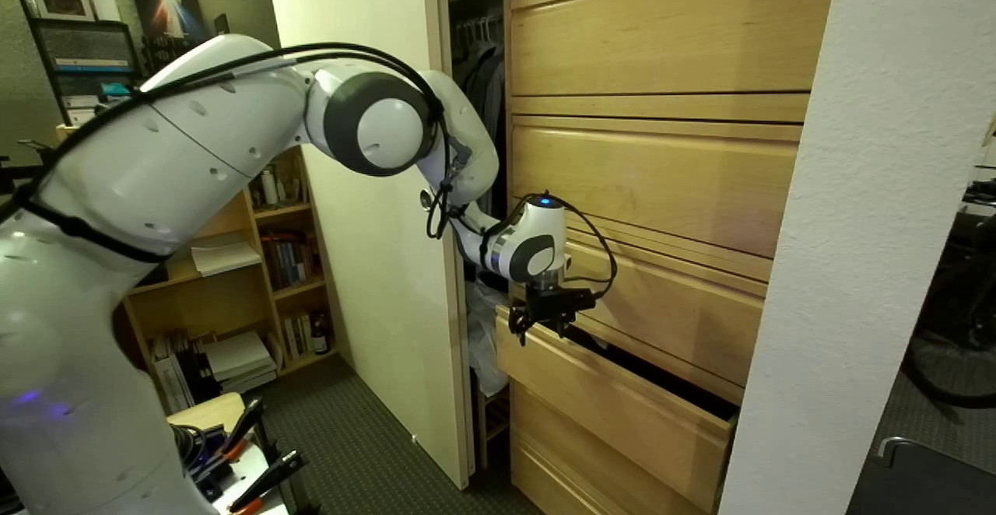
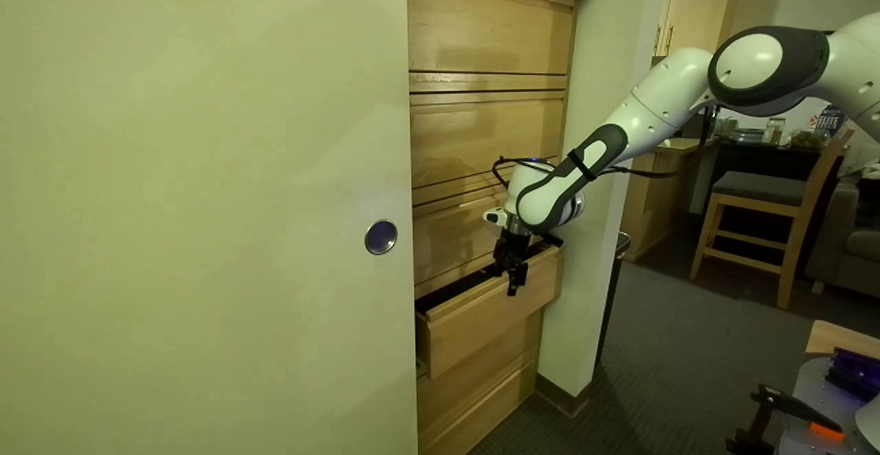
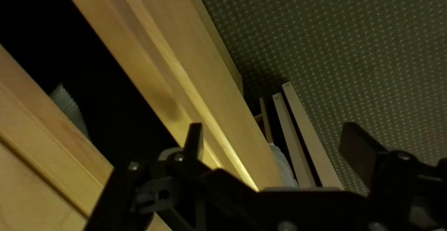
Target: Open the fourth drawer
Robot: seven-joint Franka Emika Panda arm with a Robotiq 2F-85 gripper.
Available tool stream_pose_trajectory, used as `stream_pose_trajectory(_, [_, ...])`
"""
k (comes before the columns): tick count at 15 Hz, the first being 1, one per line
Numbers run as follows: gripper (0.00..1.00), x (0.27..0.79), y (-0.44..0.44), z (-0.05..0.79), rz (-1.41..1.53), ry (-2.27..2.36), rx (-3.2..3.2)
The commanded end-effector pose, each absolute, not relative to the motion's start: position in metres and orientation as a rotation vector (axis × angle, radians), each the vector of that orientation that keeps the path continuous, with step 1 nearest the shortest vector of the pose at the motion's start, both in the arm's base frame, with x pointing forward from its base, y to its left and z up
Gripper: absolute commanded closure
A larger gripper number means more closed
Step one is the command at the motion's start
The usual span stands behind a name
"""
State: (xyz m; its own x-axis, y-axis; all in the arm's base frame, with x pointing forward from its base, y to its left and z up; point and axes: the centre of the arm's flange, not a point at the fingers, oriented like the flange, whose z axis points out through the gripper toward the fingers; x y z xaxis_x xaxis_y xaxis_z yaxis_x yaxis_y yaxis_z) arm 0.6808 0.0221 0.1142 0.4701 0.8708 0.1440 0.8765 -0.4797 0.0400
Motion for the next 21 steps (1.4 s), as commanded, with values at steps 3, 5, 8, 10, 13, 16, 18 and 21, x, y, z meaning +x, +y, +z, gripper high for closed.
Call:
stream_pose_trajectory(3, [0.0,0.69,0.023,0.102,-0.219,-1.772,-2.61])
stream_pose_trajectory(5, [0.0,0.696,0.023,0.1,-0.203,-1.874,-2.606])
stream_pose_trajectory(8, [0.0,0.706,0.022,0.099,-0.184,-1.998,-2.596])
stream_pose_trajectory(10, [0.0,0.713,0.022,0.097,-0.184,-2.031,-2.593])
stream_pose_trajectory(13, [0.0,0.72,0.024,0.09,-0.201,-2.025,-2.581])
stream_pose_trajectory(16, [0.0,0.726,0.025,0.084,-0.224,-2.052,-2.56])
stream_pose_trajectory(18, [0.0,0.731,0.025,0.081,-0.234,-2.068,-2.55])
stream_pose_trajectory(21, [0.0,0.732,0.026,0.075,-0.226,-2.079,-2.525])
